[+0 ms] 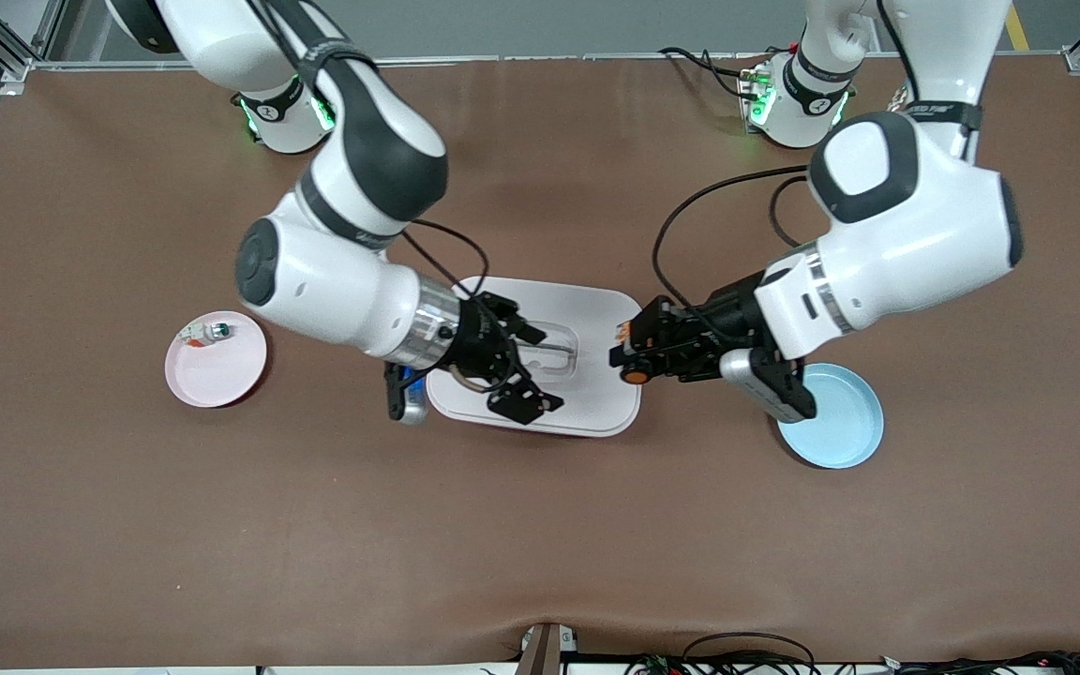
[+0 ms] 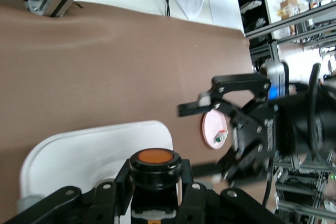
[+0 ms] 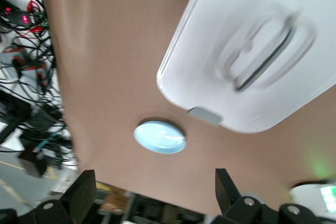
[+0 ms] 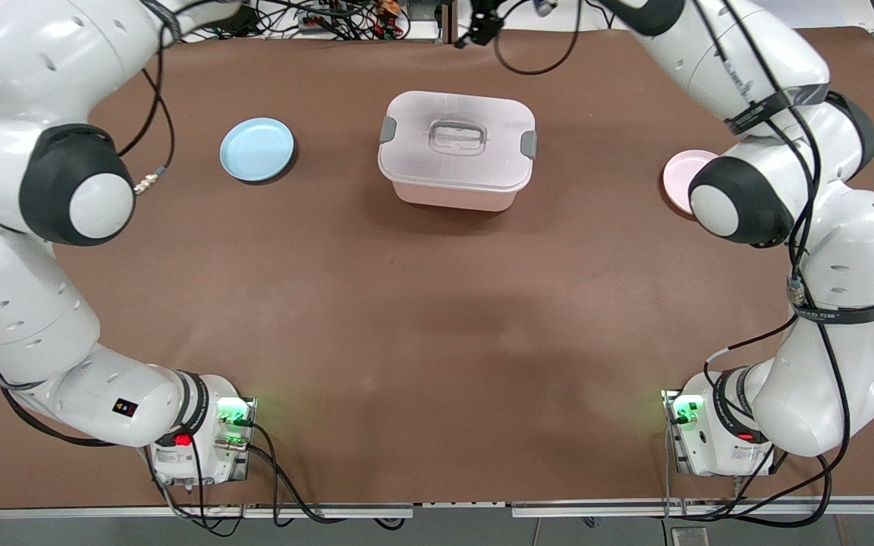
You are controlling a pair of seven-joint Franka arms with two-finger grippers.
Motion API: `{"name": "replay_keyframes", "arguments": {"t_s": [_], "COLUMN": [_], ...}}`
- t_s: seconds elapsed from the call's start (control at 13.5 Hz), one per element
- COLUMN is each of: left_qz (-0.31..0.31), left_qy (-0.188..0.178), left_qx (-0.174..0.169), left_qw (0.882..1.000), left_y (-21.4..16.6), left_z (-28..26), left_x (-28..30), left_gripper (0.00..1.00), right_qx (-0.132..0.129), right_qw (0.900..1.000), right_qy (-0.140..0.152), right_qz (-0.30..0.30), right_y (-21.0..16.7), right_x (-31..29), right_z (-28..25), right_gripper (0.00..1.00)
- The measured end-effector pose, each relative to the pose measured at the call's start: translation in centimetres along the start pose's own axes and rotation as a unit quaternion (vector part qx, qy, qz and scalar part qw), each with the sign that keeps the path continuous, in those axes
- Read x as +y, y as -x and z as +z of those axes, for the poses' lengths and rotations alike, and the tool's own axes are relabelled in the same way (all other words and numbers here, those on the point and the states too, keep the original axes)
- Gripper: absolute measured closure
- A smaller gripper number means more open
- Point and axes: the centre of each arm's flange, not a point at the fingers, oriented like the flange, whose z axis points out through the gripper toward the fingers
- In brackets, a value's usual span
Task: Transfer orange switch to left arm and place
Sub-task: 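Open the right gripper and withdraw it while the left gripper pulls back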
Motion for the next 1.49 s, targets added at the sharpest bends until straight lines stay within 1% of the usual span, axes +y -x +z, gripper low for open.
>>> {"name": "replay_keyframes", "arguments": {"t_s": [0.07, 0.15, 0.22, 0.3, 0.37, 0.52, 0.67, 0.82, 0.97, 1.04, 1.19, 1.26, 1.41, 1.49], "left_qz": [0.002, 0.005, 0.008, 0.011, 0.016, 0.027, 0.041, 0.046, 0.05, 0.055, 0.065, 0.06, 0.024, 0.001], "left_qy": [-0.006, -0.013, -0.021, -0.028, -0.037, -0.065, -0.098, -0.13, -0.164, -0.187, -0.235, -0.254, -0.299, -0.324], "left_qx": [-0.009, -0.017, -0.023, -0.028, -0.033, -0.043, -0.052, -0.054, -0.06, -0.063, -0.068, -0.071, -0.078, -0.073], "left_qw": [1.0, 1.0, 0.999, 0.999, 0.999, 0.997, 0.993, 0.989, 0.983, 0.979, 0.968, 0.963, 0.951, 0.943], "left_y": [0.0, 0.1, 0.3, 0.5, 0.7, 1.2, 1.9, 2.3, 2.8, 3.1, 3.8, 4.2, 5.1, 5.3], "left_z": [-1.6, -3.1, -4.5, -5.9, -7.0, -9.2, -11.1, -13.0, -14.9, -15.8, -17.7, -18.8, -20.5, -21.0], "left_x": [-0.4, -0.6, -0.9, -0.9, -0.9, -0.9, -0.6, -0.7, -1.2, -1.3, -1.2, -1.3, -1.9, -2.2], "left_gripper": [0.62, 0.62, 0.62, 0.62, 0.62, 0.62, 0.62, 0.62, 0.62, 0.62, 0.62, 0.62, 0.62, 0.62], "right_qx": [0.006, 0.019, 0.033, 0.041, 0.051, 0.083, 0.109, 0.128, 0.13, 0.125, 0.112, 0.109, 0.115, 0.118], "right_qw": [0.999, 0.997, 0.993, 0.986, 0.976, 0.951, 0.925, 0.894, 0.867, 0.856, 0.837, 0.827, 0.801, 0.788], "right_qy": [0.019, 0.038, 0.062, 0.086, 0.105, 0.148, 0.186, 0.221, 0.257, 0.273, 0.303, 0.317, 0.349, 0.365], "right_qz": [-0.026, -0.059, -0.099, -0.139, -0.182, -0.257, -0.314, -0.367, -0.407, -0.42, -0.441, -0.452, -0.472, -0.482], "right_y": [-1.0, -2.0, -2.9, -3.8, -5.0, -7.7, -9.8, -12.0, -14.9, -16.6, -20.1, -21.8, -24.2, -24.9], "right_x": [0.1, 0.3, 0.7, 1.2, 1.6, 2.4, 3.0, 3.6, 4.6, 5.1, 6.4, 7.0, 7.8, 8.1], "right_z": [-1.1, -2.4, -3.7, -5.1, -6.8, -10.0, -12.0, -14.6, -17.6, -19.1, -21.9, -23.1, -25.1, -25.6], "right_gripper": [0.0, 0.0, 0.0, 0.0, 0.0, 0.0, 0.0, 0.0, 0.0, 0.0, 0.0, 0.0, 0.0, 0.0]}}
